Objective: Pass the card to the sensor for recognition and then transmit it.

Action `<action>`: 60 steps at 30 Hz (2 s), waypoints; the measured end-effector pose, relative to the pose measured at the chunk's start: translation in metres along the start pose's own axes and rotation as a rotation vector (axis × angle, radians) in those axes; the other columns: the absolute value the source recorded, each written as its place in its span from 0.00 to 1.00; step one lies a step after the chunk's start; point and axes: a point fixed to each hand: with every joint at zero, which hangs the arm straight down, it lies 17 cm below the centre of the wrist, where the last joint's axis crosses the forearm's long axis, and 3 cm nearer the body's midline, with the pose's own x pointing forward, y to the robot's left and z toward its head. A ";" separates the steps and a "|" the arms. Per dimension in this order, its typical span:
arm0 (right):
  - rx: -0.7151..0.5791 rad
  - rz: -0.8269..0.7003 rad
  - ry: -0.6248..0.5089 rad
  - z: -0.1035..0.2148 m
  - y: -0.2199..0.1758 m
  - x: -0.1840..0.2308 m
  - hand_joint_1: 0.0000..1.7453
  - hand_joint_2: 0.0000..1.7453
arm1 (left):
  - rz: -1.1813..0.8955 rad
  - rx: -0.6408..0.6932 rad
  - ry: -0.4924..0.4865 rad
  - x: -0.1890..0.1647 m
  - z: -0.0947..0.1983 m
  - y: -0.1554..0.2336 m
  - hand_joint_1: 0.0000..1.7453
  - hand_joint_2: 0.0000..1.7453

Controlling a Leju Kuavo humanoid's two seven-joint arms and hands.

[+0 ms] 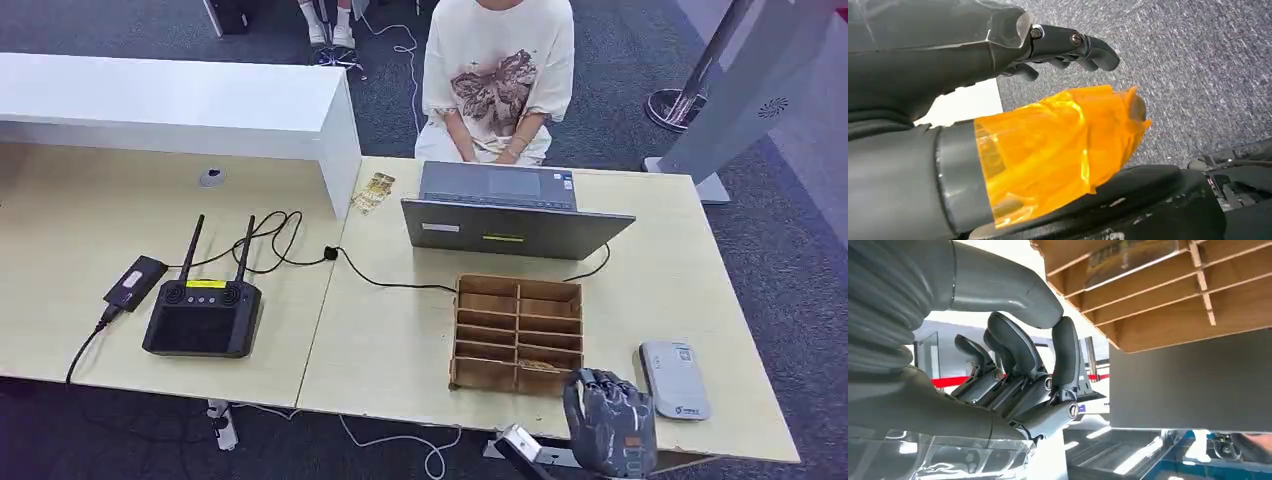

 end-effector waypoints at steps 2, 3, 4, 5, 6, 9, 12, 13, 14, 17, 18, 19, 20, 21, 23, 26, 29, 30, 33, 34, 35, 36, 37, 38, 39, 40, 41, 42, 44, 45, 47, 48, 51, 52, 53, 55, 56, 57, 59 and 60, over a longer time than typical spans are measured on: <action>-0.002 -0.001 0.000 -0.002 -0.001 0.001 0.96 1.00 | -0.001 0.000 0.000 0.000 0.000 0.000 0.00 0.00; -0.003 -0.001 0.000 -0.003 -0.001 0.001 0.96 1.00 | -0.002 0.000 -0.001 0.000 0.000 0.000 0.00 0.00; -0.005 -0.002 0.000 -0.003 -0.001 0.001 0.96 1.00 | -0.003 0.000 -0.001 0.000 0.000 0.000 0.00 0.00; -0.005 -0.002 0.001 -0.003 -0.001 0.001 0.96 1.00 | -0.003 0.000 -0.001 0.000 0.000 0.000 0.00 0.00; -0.006 -0.002 0.001 -0.003 -0.001 0.001 0.96 1.00 | -0.003 0.000 -0.001 0.000 0.000 0.000 0.00 0.00; -0.006 -0.004 0.001 -0.004 -0.002 0.002 0.96 1.00 | -0.003 0.000 -0.001 0.000 0.000 0.000 0.00 0.00; -0.006 -0.004 0.002 -0.004 -0.001 0.002 0.96 1.00 | -0.003 0.000 -0.001 0.000 0.000 0.000 0.00 0.00; -0.007 -0.005 0.002 -0.004 -0.002 0.002 0.96 1.00 | -0.003 0.000 -0.001 0.000 0.000 0.000 0.00 0.00; -0.007 -0.005 0.002 -0.004 -0.002 0.002 0.96 1.00 | -0.003 0.000 -0.001 0.000 0.000 0.000 0.00 0.00; -0.007 -0.006 0.003 -0.004 -0.002 0.002 0.96 1.00 | -0.003 0.000 -0.001 0.000 0.000 0.000 0.00 0.00; -0.007 -0.006 0.003 -0.004 -0.002 0.002 0.96 1.00 | -0.003 0.000 -0.001 0.000 0.000 0.000 0.00 0.00; -0.008 -0.006 0.003 -0.004 -0.002 0.003 0.96 1.00 | -0.003 0.000 -0.001 0.000 0.000 0.000 0.00 0.00; -0.007 -0.006 0.003 -0.004 -0.002 0.003 0.96 1.00 | -0.003 0.000 -0.001 0.000 0.000 0.000 0.00 0.00; -0.008 -0.006 0.003 -0.004 -0.002 0.003 0.96 1.00 | -0.003 0.000 -0.001 0.000 0.000 0.000 0.00 0.00; -0.007 -0.006 0.003 -0.004 -0.002 0.003 0.96 1.00 | -0.003 0.000 -0.001 0.000 0.000 0.000 0.00 0.00; -0.008 -0.007 0.003 -0.004 -0.002 0.003 0.96 1.00 | -0.003 0.000 -0.001 0.000 0.000 0.000 0.00 0.00; -0.008 -0.006 0.003 -0.004 -0.002 0.003 0.96 1.00 | -0.003 0.000 -0.001 0.000 0.000 0.000 0.00 0.00; -0.008 -0.006 0.003 -0.004 -0.002 0.003 0.96 1.00 | -0.003 0.000 -0.001 0.000 0.000 0.000 0.00 0.00; -0.009 -0.007 0.003 -0.005 -0.002 0.003 0.96 1.00 | -0.003 0.000 -0.001 0.000 0.000 0.000 0.00 0.00; -0.009 -0.007 0.003 -0.005 -0.002 0.003 0.96 1.00 | -0.003 0.000 -0.001 0.000 0.000 0.000 0.00 0.00; -0.009 -0.007 0.003 -0.005 -0.002 0.003 0.96 1.00 | -0.003 0.000 -0.001 0.000 0.000 0.000 0.00 0.00; -0.009 -0.007 0.003 -0.005 -0.002 0.003 0.96 1.00 | -0.003 0.000 -0.001 0.000 0.000 0.000 0.00 0.00; -0.009 -0.007 0.003 -0.005 -0.002 0.003 0.18 1.00 | -0.003 0.000 -0.001 0.000 0.000 0.000 0.00 0.00; -0.009 -0.007 0.003 -0.005 -0.002 0.003 0.18 1.00 | -0.003 0.000 -0.001 0.000 0.000 0.000 0.00 0.00; -0.009 -0.008 0.003 -0.005 -0.002 0.003 0.18 1.00 | -0.003 0.000 -0.001 0.000 0.000 0.000 0.00 0.00; -0.003 -0.007 -0.010 -0.006 -0.001 0.005 0.18 1.00 | -0.004 0.000 -0.002 0.000 0.000 0.000 0.00 0.00; 0.005 -0.008 -0.028 -0.008 0.000 0.010 0.18 1.00 | -0.006 0.000 -0.003 0.001 0.000 0.000 0.00 0.00; 0.011 -0.011 -0.045 -0.011 0.002 0.016 0.18 1.00 | -0.007 0.000 -0.003 0.001 0.000 0.000 0.00 0.00; 0.013 -0.014 -0.060 -0.016 0.002 0.023 0.18 1.00 | -0.008 0.001 -0.006 0.003 0.000 0.000 0.00 0.00; 0.011 -0.017 -0.064 -0.018 0.002 0.026 0.19 1.00 | -0.008 0.001 -0.007 0.003 0.000 0.001 0.00 0.00; 0.010 -0.020 -0.066 -0.020 0.002 0.029 0.19 1.00 | -0.007 0.001 -0.008 0.004 0.000 0.001 0.00 0.00; 0.008 -0.023 -0.067 -0.021 0.002 0.030 0.19 1.00 | -0.007 0.002 -0.008 0.004 0.000 0.001 0.00 0.00; 0.010 -0.026 -0.070 -0.021 0.003 0.033 0.21 1.00 | -0.008 0.002 -0.008 0.004 0.000 0.001 0.00 0.00; 0.010 -0.027 -0.071 -0.021 0.003 0.034 0.21 1.00 | -0.008 0.002 -0.008 0.004 0.000 0.001 0.00 0.00; 0.011 -0.028 -0.073 -0.022 0.003 0.035 0.20 1.00 | -0.008 0.002 -0.008 0.004 0.000 0.001 0.00 0.00; 0.012 -0.028 -0.076 -0.021 0.004 0.036 0.21 1.00 | -0.008 0.002 -0.009 0.005 0.000 0.001 0.00 0.00; 0.013 -0.030 -0.077 -0.021 0.004 0.037 0.22 1.00 | -0.008 0.002 -0.009 0.005 0.000 0.001 0.00 0.00; 0.013 -0.030 -0.078 -0.022 0.004 0.038 0.23 1.00 | -0.008 0.002 -0.009 0.005 0.000 0.001 0.00 0.00; 0.014 -0.030 -0.081 -0.022 0.005 0.038 0.23 1.00 | -0.008 0.002 -0.009 0.005 0.000 0.001 0.00 0.00; 0.016 -0.030 -0.082 -0.022 0.006 0.039 0.23 1.00 | -0.008 0.002 -0.009 0.005 0.000 0.001 0.00 0.00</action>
